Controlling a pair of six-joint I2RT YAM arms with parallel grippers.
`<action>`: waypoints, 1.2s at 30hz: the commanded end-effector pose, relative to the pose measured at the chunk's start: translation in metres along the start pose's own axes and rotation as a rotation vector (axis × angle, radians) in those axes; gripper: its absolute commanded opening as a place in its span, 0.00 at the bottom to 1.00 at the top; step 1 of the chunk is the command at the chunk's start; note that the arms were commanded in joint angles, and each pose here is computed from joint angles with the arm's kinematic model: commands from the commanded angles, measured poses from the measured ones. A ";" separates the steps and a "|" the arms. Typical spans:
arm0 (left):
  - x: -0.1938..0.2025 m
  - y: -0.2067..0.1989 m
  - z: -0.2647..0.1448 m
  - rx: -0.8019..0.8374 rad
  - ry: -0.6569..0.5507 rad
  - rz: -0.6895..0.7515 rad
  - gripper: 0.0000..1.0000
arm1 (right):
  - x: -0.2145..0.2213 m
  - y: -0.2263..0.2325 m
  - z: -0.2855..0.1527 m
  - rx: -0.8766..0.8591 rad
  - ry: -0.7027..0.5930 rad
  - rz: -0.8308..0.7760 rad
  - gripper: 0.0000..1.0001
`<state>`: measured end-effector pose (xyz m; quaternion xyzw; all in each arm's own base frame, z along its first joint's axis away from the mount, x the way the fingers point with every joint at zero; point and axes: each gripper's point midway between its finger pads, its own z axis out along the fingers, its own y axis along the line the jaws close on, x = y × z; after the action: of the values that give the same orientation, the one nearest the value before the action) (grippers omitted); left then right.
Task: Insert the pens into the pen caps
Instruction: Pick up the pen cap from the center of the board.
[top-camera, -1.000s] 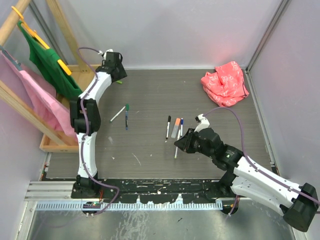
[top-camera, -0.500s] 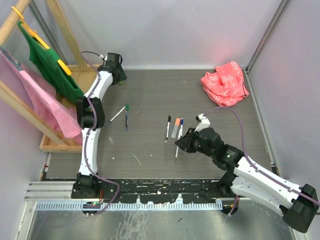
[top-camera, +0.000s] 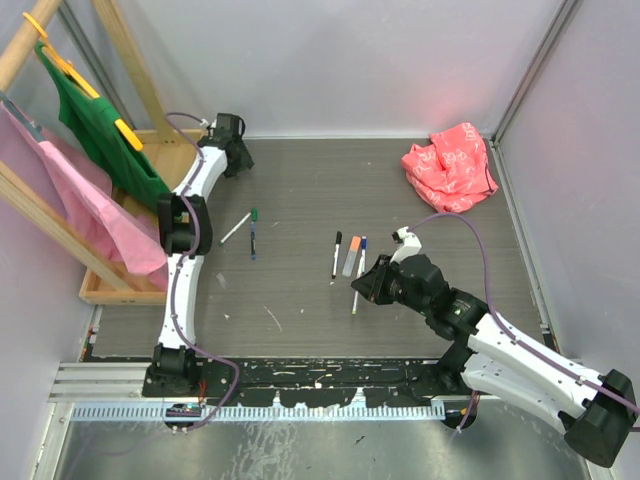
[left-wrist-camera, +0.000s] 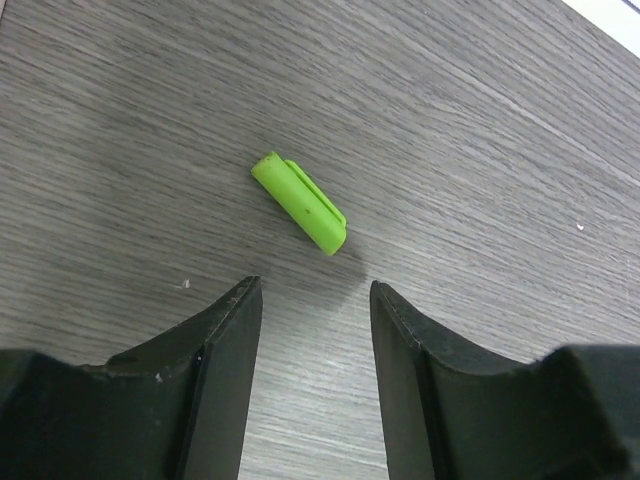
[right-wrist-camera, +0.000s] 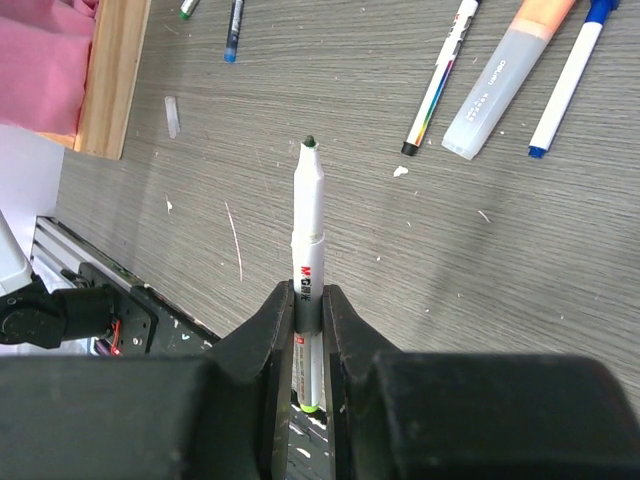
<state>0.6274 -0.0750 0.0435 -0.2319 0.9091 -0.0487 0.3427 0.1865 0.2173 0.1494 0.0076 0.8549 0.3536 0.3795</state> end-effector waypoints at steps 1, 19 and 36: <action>-0.024 -0.010 -0.009 0.030 -0.057 -0.037 0.48 | -0.016 0.011 -0.003 -0.038 -0.051 -0.017 0.00; -0.033 -0.001 -0.001 -0.019 -0.087 -0.078 0.45 | -0.017 0.005 -0.005 -0.026 -0.053 -0.025 0.00; -0.028 0.010 0.003 -0.028 -0.034 -0.111 0.28 | -0.017 0.003 -0.006 -0.025 -0.051 -0.033 0.00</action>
<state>0.6410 -0.0558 0.0380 -0.2836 0.8946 -0.0451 0.3423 0.1897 0.2087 0.1480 0.0023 0.8567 0.3417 0.3865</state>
